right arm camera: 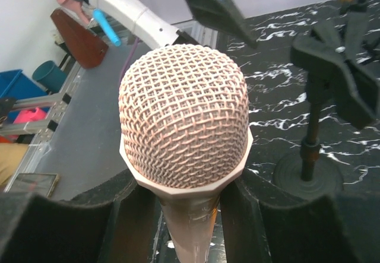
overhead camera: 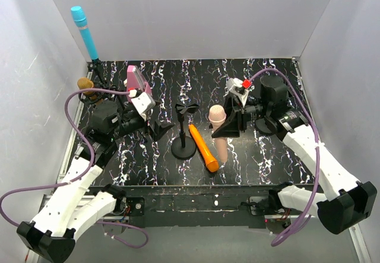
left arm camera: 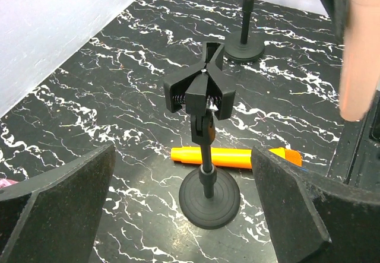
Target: Attach the microphones to the stand
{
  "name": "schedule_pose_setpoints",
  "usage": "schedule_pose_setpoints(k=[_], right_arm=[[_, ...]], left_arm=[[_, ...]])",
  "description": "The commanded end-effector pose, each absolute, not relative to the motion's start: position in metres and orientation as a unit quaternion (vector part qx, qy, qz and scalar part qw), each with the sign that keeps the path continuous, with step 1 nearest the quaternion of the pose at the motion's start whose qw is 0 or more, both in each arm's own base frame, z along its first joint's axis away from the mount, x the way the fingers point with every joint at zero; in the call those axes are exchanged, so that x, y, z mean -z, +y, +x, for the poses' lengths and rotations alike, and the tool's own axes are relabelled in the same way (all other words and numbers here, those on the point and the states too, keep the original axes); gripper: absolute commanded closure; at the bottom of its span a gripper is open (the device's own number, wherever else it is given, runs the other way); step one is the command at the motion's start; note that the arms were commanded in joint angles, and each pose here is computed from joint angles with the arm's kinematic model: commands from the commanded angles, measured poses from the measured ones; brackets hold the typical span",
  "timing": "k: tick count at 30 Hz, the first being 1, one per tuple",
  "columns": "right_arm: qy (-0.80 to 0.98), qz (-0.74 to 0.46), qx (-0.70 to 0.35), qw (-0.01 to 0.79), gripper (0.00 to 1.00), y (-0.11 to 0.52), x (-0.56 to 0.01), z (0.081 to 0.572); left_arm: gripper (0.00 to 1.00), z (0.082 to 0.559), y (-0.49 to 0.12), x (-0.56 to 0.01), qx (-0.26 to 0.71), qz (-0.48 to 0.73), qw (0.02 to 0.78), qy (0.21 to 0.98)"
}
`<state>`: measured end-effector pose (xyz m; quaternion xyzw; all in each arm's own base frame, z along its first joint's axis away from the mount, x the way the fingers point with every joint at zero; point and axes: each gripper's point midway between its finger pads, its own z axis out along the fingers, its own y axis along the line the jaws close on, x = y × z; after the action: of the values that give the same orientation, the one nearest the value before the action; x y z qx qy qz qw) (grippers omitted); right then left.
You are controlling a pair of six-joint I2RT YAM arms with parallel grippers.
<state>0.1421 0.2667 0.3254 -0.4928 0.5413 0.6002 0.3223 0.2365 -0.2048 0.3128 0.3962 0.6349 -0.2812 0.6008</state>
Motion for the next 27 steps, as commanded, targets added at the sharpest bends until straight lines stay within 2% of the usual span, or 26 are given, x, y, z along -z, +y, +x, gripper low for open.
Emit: schedule_pose_setpoints(k=[1,4,8,16,21,22,24,25,26,27], right_arm=[[0.51,-0.509,-0.579,0.382,0.99,0.259,-0.366,0.154],[0.485,-0.524,-0.571,0.405,0.99,0.259,-0.393,0.15],[0.482,-0.526,-0.568,0.41,0.99,0.251,-0.387,0.134],[0.459,-0.535,-0.546,0.453,0.99,0.249,-0.429,0.147],[0.416,-0.553,-0.513,0.508,0.99,0.247,-0.486,0.162],[0.635,-0.398,-0.312,0.584,0.99,0.214,-0.44,0.268],[0.641,-0.377,-0.287,0.604,0.99,0.196,-0.452,0.286],[0.641,-0.397,-0.317,0.575,0.99,0.197,-0.443,0.275],[0.54,-0.483,-0.541,0.427,0.99,0.221,-0.456,0.176],[0.536,-0.479,-0.566,0.403,0.99,0.221,-0.462,0.169]], left_arm=[[0.02,0.22,-0.198,-0.343,0.287,0.386,0.627,0.612],[0.02,0.207,-0.193,-0.347,0.302,0.365,0.634,0.611],[0.02,0.189,-0.187,-0.348,0.336,0.32,0.639,0.614],[0.02,0.175,-0.169,-0.364,0.359,0.236,0.661,0.615],[0.02,0.179,-0.171,-0.361,0.374,0.213,0.645,0.631],[0.02,0.18,-0.173,-0.359,0.378,0.212,0.641,0.633],[0.02,0.179,-0.176,-0.358,0.388,0.21,0.633,0.636],[0.02,0.179,-0.177,-0.358,0.393,0.21,0.63,0.635],[0.02,0.177,-0.179,-0.359,0.4,0.21,0.626,0.635],[0.02,0.177,-0.179,-0.361,0.403,0.208,0.627,0.634]])
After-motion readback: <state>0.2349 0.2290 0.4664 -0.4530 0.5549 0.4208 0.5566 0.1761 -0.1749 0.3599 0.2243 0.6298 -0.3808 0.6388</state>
